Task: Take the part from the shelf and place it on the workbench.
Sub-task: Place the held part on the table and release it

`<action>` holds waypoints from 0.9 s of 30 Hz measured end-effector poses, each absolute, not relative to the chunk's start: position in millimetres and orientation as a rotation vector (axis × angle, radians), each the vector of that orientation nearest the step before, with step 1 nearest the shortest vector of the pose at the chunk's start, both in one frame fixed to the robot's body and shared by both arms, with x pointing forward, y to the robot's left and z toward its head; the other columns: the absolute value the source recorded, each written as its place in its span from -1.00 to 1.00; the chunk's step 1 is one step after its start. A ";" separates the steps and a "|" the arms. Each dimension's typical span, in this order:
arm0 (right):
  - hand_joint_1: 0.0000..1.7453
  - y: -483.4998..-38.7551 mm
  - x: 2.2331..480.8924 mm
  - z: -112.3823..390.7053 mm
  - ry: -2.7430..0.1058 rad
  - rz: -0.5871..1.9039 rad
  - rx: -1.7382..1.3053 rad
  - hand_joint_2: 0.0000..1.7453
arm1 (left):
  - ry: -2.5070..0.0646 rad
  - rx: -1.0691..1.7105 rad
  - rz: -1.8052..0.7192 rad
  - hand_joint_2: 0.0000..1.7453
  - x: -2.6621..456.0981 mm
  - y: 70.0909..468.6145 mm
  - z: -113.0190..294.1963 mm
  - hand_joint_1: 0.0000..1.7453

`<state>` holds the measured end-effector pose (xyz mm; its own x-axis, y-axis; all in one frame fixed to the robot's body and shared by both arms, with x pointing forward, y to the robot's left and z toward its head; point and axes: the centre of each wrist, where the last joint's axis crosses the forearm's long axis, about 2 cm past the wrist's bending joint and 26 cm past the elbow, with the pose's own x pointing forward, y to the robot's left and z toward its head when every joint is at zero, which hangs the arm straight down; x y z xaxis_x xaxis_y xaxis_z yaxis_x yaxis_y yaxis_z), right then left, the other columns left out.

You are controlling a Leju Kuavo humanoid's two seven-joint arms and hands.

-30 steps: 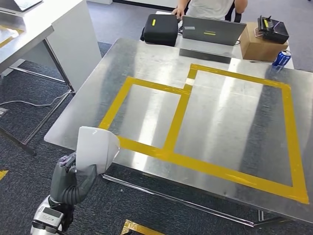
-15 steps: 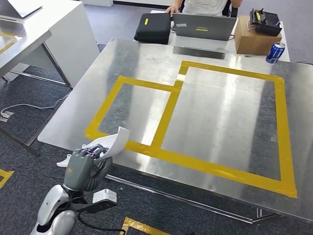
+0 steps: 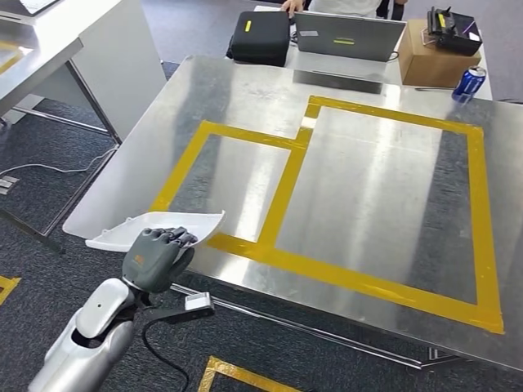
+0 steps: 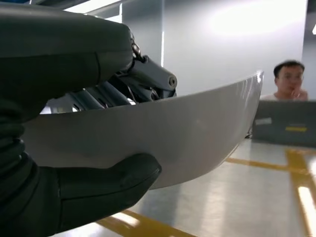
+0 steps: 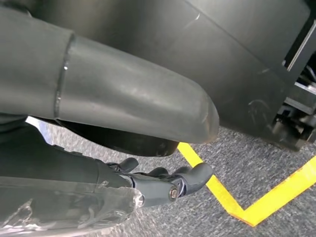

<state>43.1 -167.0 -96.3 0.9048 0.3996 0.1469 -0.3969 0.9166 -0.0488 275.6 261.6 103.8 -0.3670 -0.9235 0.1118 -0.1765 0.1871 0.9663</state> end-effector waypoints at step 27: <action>-1.00 -189.3 42.2 -101.6 -0.164 0.425 0.007 -1.00 | -1.200 1.222 -1.992 1.00 394.1 219.1 102.8 1.00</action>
